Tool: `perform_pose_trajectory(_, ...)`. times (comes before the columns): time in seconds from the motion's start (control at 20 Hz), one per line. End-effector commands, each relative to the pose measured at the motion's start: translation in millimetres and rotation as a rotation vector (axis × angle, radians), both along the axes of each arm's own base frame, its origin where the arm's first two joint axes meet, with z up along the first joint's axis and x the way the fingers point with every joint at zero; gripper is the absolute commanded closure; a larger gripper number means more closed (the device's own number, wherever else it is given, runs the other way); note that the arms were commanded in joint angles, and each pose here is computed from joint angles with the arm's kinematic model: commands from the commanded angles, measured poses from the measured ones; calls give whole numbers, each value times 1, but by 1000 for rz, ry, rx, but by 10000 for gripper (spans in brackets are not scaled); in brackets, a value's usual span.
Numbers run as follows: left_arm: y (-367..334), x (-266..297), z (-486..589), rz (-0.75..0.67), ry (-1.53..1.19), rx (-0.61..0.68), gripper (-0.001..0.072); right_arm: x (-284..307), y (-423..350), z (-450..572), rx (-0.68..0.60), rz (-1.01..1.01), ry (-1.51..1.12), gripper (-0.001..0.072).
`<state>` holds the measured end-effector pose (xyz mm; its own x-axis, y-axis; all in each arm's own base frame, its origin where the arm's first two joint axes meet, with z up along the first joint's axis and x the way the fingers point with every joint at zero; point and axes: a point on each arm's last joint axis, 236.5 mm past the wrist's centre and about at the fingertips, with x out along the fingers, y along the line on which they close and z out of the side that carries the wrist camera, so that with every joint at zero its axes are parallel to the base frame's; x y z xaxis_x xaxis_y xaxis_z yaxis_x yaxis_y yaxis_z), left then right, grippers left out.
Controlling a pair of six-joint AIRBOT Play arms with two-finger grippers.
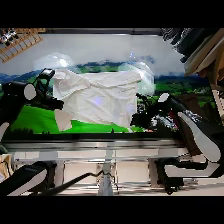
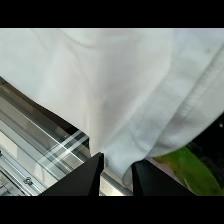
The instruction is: Fold the clothes and pants, and hang the long-sleeved shirts on hangers.
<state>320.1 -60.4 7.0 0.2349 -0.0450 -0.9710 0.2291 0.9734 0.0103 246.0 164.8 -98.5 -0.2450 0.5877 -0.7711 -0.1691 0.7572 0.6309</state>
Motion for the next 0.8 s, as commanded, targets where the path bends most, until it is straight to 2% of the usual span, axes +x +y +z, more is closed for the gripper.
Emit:
perform_pose_trajectory(0.0,0,0,0,1,-1,-1,699,1,-3,-2,-10,5,-5,490)
perform_pose_trajectory(0.3,0,0,0,1,0,-1,699,-24,0,10,24,61,89,476)
perform_pose_trajectory(0.55,0,0,0,1,1,-1,699,-20,-2,10,12,62,76,470)
perform_pose_trajectory(0.75,1,-4,-1,1,19,3,699,5,-25,10,-121,46,26,469)
